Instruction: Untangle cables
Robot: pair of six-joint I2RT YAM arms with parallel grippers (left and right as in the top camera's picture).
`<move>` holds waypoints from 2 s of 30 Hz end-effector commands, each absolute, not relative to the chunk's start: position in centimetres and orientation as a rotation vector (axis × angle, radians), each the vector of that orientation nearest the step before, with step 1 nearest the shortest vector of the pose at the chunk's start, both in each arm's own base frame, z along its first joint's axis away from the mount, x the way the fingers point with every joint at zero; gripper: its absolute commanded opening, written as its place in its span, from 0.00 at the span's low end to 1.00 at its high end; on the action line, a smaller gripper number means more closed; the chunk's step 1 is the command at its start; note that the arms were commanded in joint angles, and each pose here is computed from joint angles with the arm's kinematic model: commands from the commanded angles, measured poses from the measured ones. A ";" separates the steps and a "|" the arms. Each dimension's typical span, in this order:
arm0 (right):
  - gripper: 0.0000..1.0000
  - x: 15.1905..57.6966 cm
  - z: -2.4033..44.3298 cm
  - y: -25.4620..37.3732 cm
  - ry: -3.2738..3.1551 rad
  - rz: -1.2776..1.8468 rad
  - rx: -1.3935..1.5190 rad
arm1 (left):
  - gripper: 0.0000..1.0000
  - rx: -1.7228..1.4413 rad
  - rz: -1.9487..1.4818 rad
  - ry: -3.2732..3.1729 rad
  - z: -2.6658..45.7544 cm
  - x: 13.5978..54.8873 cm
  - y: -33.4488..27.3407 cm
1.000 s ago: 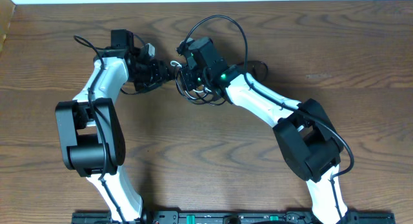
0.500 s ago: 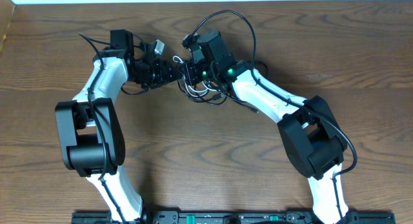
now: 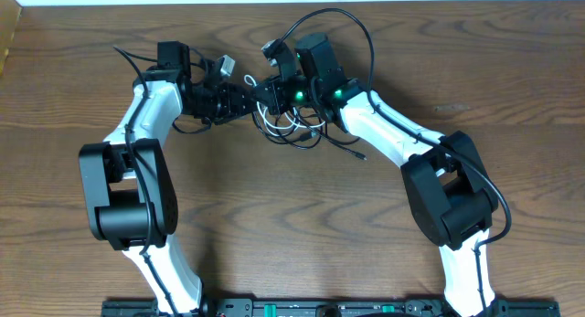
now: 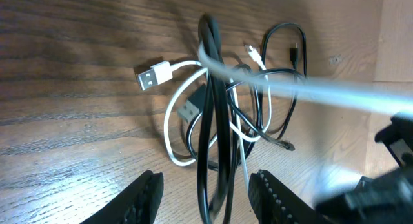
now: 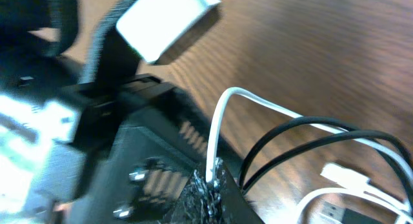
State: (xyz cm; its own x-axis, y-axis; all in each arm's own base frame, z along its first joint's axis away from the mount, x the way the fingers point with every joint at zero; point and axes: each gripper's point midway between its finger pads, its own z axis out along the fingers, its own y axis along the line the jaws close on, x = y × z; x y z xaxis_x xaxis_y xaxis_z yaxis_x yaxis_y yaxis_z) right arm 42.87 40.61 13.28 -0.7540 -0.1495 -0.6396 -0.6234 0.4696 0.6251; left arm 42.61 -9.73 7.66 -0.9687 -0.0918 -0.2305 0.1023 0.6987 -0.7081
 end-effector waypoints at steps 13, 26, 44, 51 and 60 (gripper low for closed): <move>0.01 40.6 24.7 40.4 1.986 1.336 -0.722 | 0.08 0.020 -1.078 2.674 7.3 42.7 -9.4; 0.01 39.7 31.5 37.9 1.850 1.293 -0.736 | 0.08 0.000 -0.962 2.719 6.3 42.8 -8.3; 0.57 41.8 25.5 31.9 2.200 0.901 -0.522 | 0.08 0.002 -0.976 2.714 6.4 42.7 -8.4; 0.78 41.4 22.3 32.4 2.314 0.931 -0.483 | 0.08 0.064 -1.108 2.656 7.6 42.5 -9.8; 0.76 41.1 20.2 33.1 2.292 0.906 -0.670 | 0.11 0.198 -1.294 2.537 9.6 41.8 -11.6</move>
